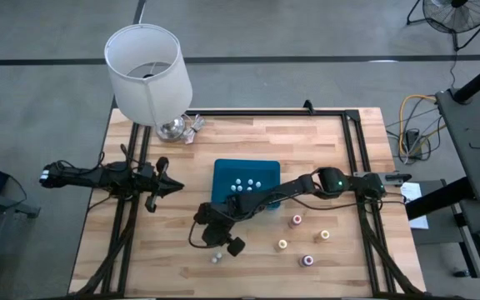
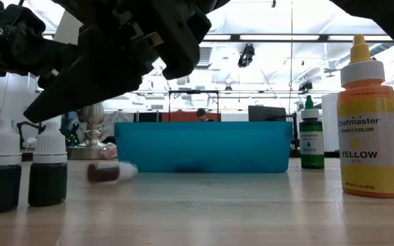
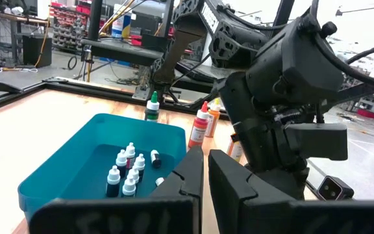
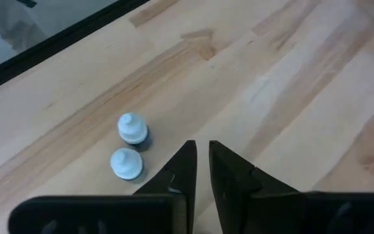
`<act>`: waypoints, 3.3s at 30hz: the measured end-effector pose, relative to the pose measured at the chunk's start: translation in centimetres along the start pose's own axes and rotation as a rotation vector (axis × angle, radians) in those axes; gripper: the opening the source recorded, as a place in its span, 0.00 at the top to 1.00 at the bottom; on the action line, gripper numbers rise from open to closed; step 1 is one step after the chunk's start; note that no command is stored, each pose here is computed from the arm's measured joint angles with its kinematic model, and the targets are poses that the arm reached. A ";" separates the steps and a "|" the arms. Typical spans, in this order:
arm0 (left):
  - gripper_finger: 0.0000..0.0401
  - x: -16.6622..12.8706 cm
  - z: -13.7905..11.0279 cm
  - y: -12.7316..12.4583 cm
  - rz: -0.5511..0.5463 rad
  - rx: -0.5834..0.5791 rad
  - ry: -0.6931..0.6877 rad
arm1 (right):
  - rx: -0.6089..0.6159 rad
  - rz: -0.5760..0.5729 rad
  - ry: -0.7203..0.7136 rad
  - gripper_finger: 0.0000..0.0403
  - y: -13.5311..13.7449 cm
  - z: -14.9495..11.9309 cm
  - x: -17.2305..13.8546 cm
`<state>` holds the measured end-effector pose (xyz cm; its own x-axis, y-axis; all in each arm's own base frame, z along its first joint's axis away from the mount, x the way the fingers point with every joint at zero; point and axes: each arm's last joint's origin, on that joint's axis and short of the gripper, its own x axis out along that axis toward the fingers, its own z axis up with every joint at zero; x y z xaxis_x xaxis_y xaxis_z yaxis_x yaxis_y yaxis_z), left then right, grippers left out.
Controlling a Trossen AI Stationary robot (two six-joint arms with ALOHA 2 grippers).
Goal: Pick & Place food coloring
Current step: Put the small orange food coloring bottle into the blue bin
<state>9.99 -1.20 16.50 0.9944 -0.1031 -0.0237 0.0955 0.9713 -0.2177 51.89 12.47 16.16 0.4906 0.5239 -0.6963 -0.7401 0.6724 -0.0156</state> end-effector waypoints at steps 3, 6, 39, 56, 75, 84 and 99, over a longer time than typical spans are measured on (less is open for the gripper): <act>1.00 0.0 0.0 0.0 0.000 0.000 0.000 | 0.001 -0.003 0.000 0.91 -0.1 0.0 -0.1; 1.00 0.0 0.0 0.0 0.000 0.000 0.000 | 0.002 -0.006 0.001 0.91 -0.2 0.0 -0.1; 1.00 0.0 0.0 0.0 0.000 0.000 0.000 | 0.081 -0.009 0.351 0.52 0.4 -2.3 -3.8; 1.00 0.0 0.0 0.0 0.000 0.000 0.000 | 0.058 0.000 0.358 0.54 0.6 -4.0 -2.5; 1.00 0.0 0.0 0.0 0.000 0.000 0.000 | 0.026 -0.035 0.302 0.57 0.3 -3.4 -2.3; 1.00 0.0 0.0 0.0 0.000 0.000 0.000 | 0.030 -0.027 0.313 0.58 0.4 -3.7 -2.2; 1.00 0.0 0.0 0.0 0.000 0.000 -0.001 | 0.050 -0.030 0.309 0.62 0.5 -3.5 -2.2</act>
<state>9.99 -1.20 16.50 0.9944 -0.1028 -0.0233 0.0953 0.9714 -0.2177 48.83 9.81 15.14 0.3435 0.3245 -0.8813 -0.7001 0.7139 -0.0099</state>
